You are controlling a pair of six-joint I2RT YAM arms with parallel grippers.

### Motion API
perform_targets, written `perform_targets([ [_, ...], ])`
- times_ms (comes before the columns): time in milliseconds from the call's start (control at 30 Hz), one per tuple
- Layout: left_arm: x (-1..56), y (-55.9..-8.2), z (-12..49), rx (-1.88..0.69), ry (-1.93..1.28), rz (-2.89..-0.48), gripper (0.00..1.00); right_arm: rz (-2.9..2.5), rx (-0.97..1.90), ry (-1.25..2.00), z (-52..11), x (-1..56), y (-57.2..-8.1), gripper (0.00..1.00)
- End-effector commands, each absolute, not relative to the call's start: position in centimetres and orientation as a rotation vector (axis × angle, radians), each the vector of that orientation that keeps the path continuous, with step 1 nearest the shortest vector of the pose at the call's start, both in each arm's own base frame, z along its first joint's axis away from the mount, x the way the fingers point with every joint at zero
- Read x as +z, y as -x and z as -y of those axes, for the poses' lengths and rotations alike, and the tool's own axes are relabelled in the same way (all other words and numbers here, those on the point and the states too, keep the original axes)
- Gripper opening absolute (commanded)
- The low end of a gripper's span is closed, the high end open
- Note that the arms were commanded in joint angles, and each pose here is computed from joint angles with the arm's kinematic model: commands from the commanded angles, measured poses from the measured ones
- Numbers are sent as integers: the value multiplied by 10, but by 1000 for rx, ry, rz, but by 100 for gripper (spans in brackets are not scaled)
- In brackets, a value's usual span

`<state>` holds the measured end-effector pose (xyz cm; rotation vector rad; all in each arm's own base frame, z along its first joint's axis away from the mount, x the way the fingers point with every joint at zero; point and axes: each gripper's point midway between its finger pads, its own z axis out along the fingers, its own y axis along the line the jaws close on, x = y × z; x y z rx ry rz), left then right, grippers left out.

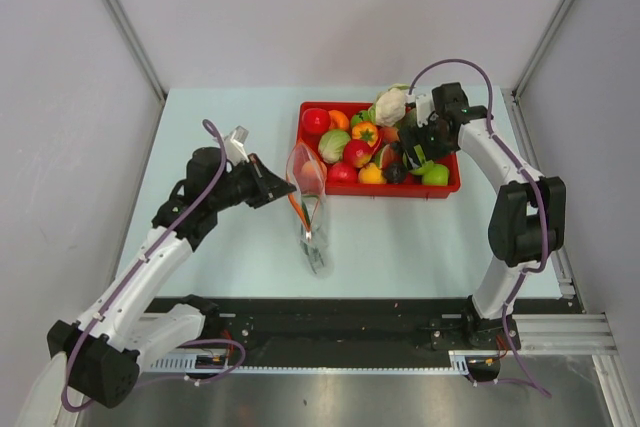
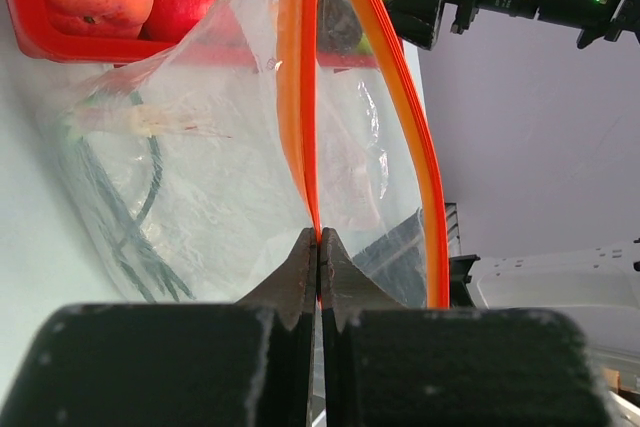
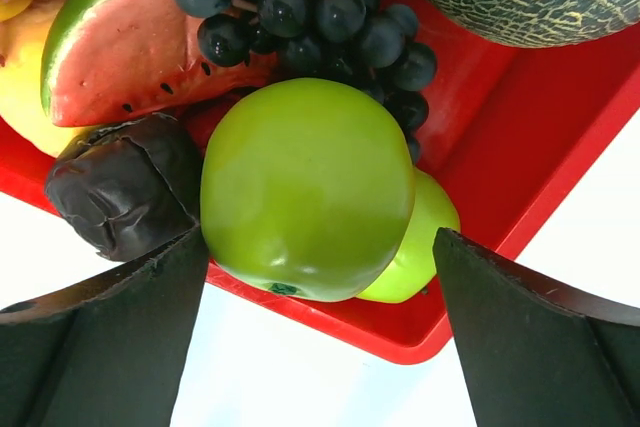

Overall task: Place the food in the zip-top bag and seal the zipper
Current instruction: Pick up the fake fruit from the bin.

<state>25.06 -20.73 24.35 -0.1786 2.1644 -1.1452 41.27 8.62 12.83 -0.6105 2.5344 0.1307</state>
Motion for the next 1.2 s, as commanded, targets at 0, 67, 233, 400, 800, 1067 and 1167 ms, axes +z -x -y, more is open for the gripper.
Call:
perform_targets([
  [0,258,-257,206,-1130,146,-2123,0,-2486,155,596,-90,137,-422,93],
  [67,256,-258,207,-1131,149,-2132,0,-2483,160,605,-90,138,-422,87],
  [233,256,-259,209,-1136,141,-2136,0,-2485,203,612,-94,135,-421,96],
  [400,258,-260,209,-1137,135,-2133,0,-2504,223,590,-97,126,-427,100],
  [800,250,-258,206,-1101,106,-2158,0,-2432,264,568,-86,168,-429,57],
  [1067,250,-259,206,-1089,97,-2162,1,-2088,551,742,-162,301,-374,49],
  [1167,251,-260,207,-1088,92,-2163,0,-1937,693,867,-217,337,-332,49],
])
